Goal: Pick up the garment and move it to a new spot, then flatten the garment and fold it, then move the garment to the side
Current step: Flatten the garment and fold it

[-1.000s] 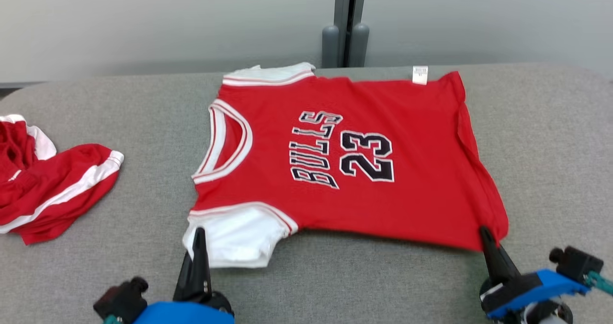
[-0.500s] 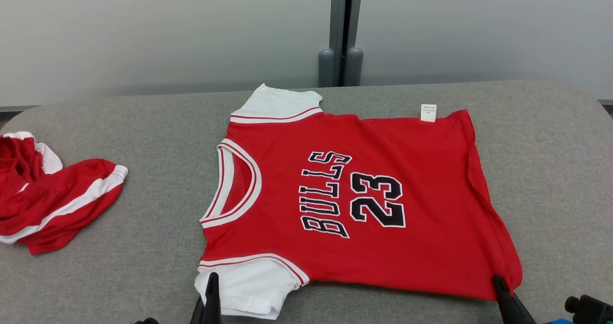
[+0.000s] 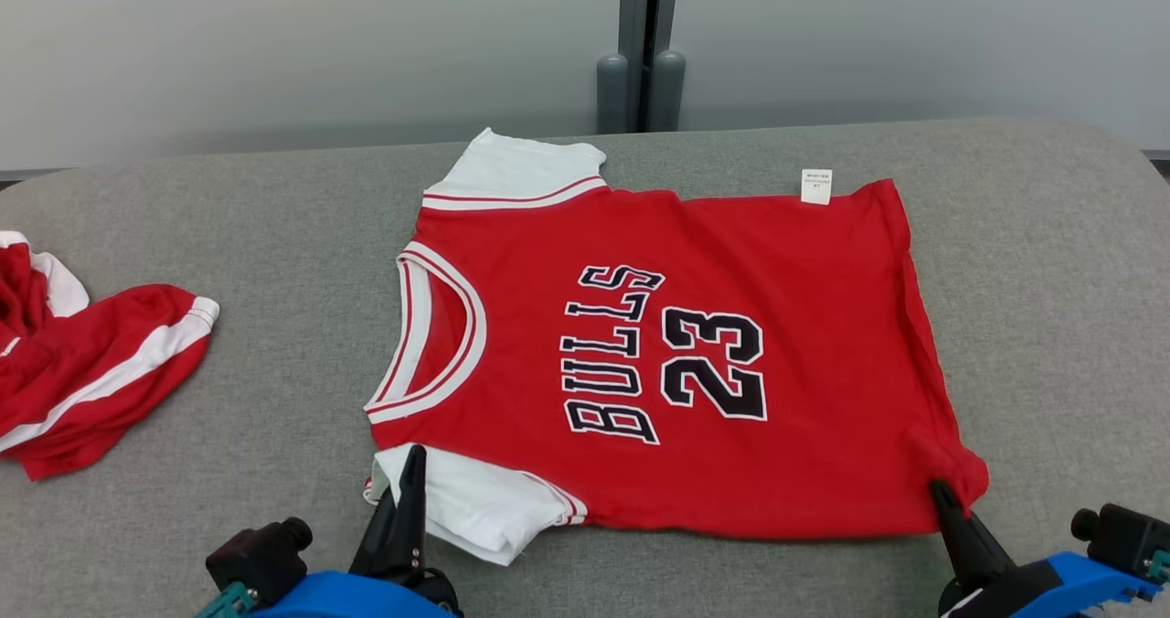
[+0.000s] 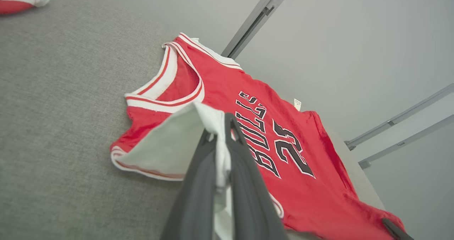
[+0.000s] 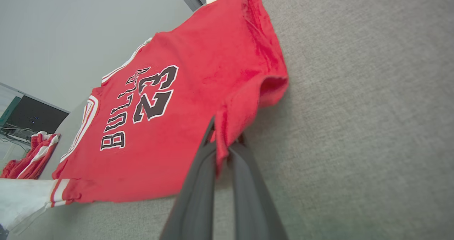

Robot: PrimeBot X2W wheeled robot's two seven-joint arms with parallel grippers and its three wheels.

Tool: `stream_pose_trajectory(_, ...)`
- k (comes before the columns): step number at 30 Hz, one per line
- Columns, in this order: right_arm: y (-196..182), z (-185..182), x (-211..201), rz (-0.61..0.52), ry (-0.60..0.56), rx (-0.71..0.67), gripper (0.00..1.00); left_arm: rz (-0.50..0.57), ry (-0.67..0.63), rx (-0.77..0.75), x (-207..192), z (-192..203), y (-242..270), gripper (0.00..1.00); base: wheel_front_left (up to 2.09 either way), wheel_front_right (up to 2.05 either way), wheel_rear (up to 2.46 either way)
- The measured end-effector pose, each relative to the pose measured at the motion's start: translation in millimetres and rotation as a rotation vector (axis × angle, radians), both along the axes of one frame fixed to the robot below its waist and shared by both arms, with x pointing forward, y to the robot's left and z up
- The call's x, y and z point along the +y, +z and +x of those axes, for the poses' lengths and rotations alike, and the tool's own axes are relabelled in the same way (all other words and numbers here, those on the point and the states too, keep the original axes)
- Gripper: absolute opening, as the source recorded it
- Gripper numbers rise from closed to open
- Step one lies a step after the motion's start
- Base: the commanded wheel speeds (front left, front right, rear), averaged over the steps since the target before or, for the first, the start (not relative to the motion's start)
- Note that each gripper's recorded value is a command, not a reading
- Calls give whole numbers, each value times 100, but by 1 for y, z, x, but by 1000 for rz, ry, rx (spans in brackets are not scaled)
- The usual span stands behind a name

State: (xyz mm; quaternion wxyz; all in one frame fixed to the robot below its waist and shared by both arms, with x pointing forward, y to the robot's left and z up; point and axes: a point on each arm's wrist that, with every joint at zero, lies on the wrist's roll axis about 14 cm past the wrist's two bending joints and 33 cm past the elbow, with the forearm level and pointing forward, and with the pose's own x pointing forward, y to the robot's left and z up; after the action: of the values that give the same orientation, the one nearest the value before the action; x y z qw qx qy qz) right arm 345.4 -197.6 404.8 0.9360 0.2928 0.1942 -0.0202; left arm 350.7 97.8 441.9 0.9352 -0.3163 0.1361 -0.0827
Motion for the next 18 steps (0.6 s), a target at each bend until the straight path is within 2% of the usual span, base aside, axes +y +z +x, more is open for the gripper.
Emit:
stream_pose_trajectory(7,7,18,0,26,-3,11,0,49,-49,-23,1,26,1,0,0,0,0)
stream_pose_trajectory(18,10,44,-7,-3,5,28,0,90,-88,-28,-3,67,-4,0,0,0,0)
